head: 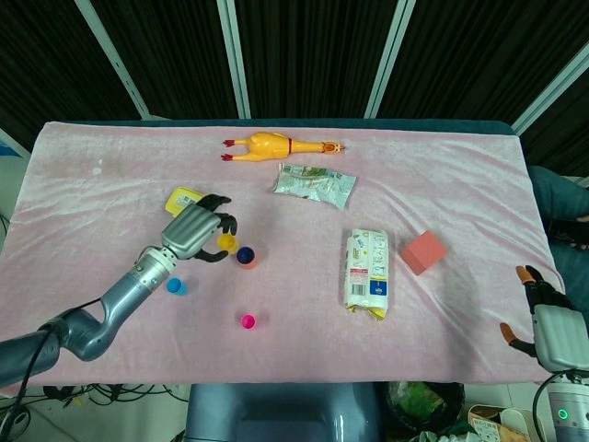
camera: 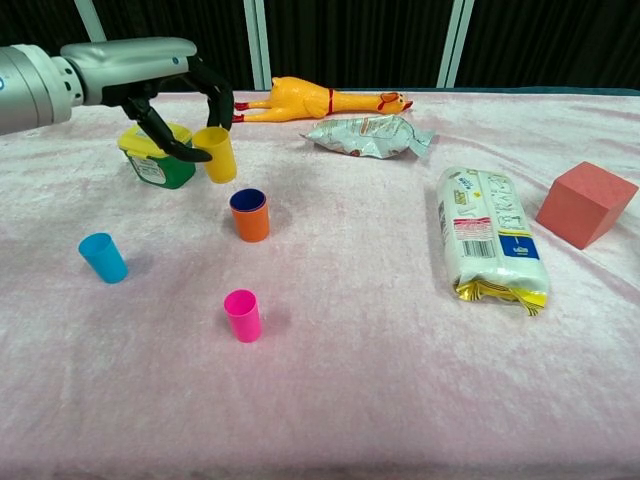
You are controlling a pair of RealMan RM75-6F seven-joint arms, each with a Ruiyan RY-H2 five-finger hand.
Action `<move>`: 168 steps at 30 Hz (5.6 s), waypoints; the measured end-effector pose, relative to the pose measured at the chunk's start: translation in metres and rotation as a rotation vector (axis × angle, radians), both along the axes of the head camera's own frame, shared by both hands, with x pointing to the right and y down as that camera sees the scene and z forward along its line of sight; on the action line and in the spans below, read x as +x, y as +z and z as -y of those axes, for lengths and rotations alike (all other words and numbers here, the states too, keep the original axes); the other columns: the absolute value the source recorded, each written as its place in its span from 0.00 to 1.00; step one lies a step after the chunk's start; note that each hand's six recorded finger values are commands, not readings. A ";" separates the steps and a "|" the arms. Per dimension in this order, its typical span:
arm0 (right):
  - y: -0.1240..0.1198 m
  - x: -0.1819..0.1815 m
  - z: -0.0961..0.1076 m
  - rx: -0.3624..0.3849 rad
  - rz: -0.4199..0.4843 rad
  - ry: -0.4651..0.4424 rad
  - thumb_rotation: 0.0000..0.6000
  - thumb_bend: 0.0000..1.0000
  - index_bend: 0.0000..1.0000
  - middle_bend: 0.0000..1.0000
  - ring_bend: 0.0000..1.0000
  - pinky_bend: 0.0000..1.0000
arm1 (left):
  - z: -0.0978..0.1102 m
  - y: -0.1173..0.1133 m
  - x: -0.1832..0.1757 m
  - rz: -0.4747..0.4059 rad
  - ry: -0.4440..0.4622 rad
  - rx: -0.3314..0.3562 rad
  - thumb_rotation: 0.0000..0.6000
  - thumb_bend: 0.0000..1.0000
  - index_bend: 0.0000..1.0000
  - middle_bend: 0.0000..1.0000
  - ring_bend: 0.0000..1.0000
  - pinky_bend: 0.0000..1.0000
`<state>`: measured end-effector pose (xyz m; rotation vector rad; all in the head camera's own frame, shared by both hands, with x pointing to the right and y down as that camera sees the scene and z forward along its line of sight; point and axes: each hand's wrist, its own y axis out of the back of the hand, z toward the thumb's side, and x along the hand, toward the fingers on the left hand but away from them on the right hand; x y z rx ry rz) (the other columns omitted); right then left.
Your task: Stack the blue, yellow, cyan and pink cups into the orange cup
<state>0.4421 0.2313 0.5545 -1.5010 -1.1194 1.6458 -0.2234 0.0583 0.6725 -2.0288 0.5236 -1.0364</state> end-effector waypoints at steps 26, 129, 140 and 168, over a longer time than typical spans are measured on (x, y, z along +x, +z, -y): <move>0.000 0.001 0.000 -0.003 0.000 0.006 1.00 0.20 0.06 0.06 0.16 0.23 | -0.009 0.034 0.022 0.037 0.045 -0.056 1.00 0.10 0.29 0.35 0.09 0.13; 0.001 0.001 -0.001 -0.006 -0.008 0.011 1.00 0.21 0.06 0.06 0.17 0.23 | 0.004 -0.023 -0.004 -0.076 -0.016 0.033 1.00 0.37 0.51 0.55 0.14 0.15; 0.000 0.002 -0.001 -0.005 -0.004 0.012 1.00 0.22 0.06 0.06 0.17 0.23 | -0.006 0.011 0.020 -0.054 0.008 -0.018 1.00 0.37 0.51 0.55 0.14 0.15; 0.001 0.002 -0.001 -0.009 -0.007 0.014 1.00 0.22 0.06 0.06 0.17 0.23 | -0.013 0.036 0.020 -0.001 0.030 -0.065 1.00 0.09 0.25 0.29 0.08 0.11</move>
